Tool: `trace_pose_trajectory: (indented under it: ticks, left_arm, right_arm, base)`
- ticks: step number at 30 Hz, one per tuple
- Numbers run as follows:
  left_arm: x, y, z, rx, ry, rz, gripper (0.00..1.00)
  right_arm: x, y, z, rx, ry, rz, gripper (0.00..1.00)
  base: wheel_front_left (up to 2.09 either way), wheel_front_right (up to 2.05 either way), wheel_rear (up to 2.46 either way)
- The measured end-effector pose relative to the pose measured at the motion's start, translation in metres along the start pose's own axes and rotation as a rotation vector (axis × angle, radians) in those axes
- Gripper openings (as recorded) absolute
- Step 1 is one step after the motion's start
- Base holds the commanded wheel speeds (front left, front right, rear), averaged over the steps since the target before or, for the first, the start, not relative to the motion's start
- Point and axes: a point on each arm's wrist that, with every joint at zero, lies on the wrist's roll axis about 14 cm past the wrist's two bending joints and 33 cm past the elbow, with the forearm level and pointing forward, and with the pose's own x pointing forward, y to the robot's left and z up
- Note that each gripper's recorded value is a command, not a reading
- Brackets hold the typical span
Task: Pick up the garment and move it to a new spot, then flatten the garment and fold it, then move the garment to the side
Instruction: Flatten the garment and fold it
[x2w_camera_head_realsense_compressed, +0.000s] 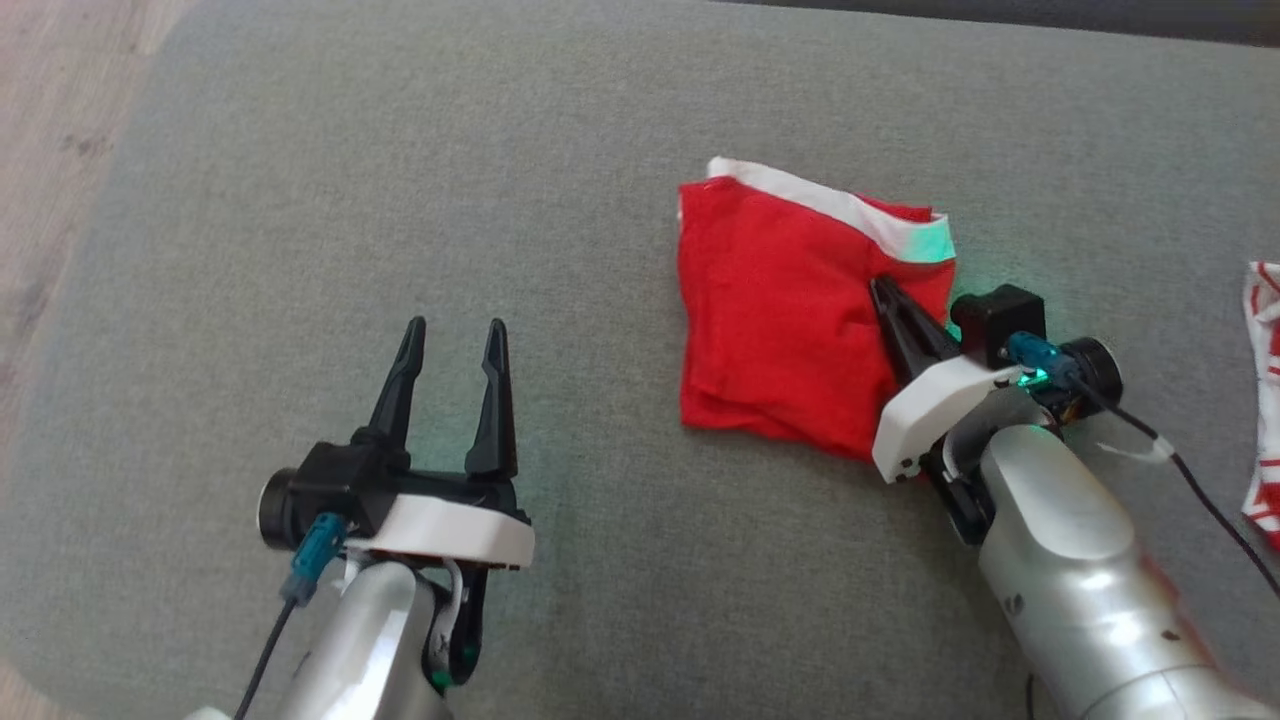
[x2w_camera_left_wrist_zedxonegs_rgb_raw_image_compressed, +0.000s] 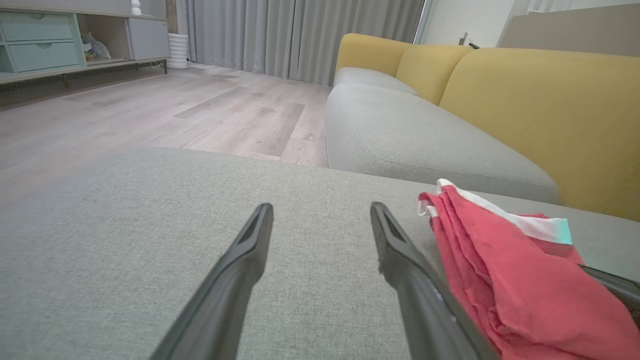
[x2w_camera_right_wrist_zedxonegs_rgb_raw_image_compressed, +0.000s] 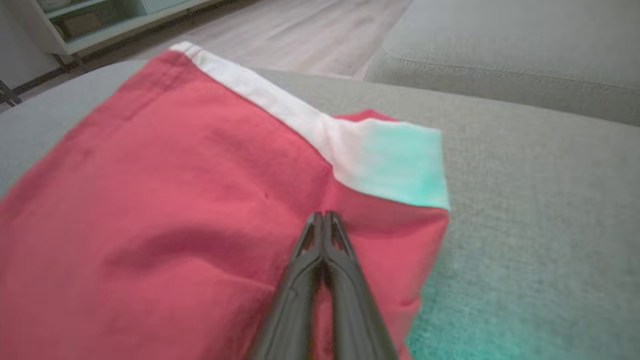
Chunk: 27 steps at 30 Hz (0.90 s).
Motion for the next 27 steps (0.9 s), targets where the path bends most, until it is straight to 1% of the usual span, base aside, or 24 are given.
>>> trace_pose_trajectory:
  ticks: [2, 5, 7, 12, 15, 17, 23, 27]
  left_arm:
    - [0.000, 0.003, -0.001, 0.003, 0.003, 0.011, 1.00]
    - [-0.001, 0.003, 0.000, 0.002, 0.001, 0.013, 1.00]
    - [-0.002, 0.003, 0.003, -0.004, -0.008, 0.015, 1.00]
    - [-0.004, 0.004, 0.007, -0.012, -0.016, 0.019, 1.00]
    - [-0.006, 0.004, 0.005, -0.019, -0.010, 0.020, 1.00]
    - [-0.005, 0.006, 0.006, -0.022, -0.012, 0.025, 1.00]
    - [-0.008, 0.012, 0.002, -0.017, 0.000, 0.050, 1.00]
    - [-0.009, 0.016, 0.004, -0.015, -0.004, 0.065, 1.00]
  right_arm:
    - [0.002, 0.000, -0.010, 0.001, 0.036, 0.002, 0.00]
    - [0.008, -0.003, -0.004, -0.014, 0.030, 0.001, 0.00]
    - [0.011, -0.003, 0.009, -0.025, -0.007, 0.007, 0.00]
    - [0.017, 0.007, 0.044, -0.013, -0.115, 0.034, 0.00]
    - [0.025, 0.017, 0.059, -0.020, -0.151, 0.068, 0.00]
    - [0.030, 0.026, 0.056, -0.031, -0.140, 0.096, 0.00]
    - [0.033, 0.045, 0.008, -0.064, 0.007, 0.160, 0.00]
    - [0.033, 0.046, 0.006, -0.065, 0.018, 0.163, 0.00]
  base:
    - [0.00, 0.00, 0.00]
    - [0.00, 0.00, 0.00]
    - [0.00, 0.00, 0.00]
    - [0.00, 0.00, 0.00]
    - [0.00, 0.00, 0.00]
    - [0.00, 0.00, 0.00]
    - [0.00, 0.00, 0.00]
    - [0.00, 0.00, 0.00]
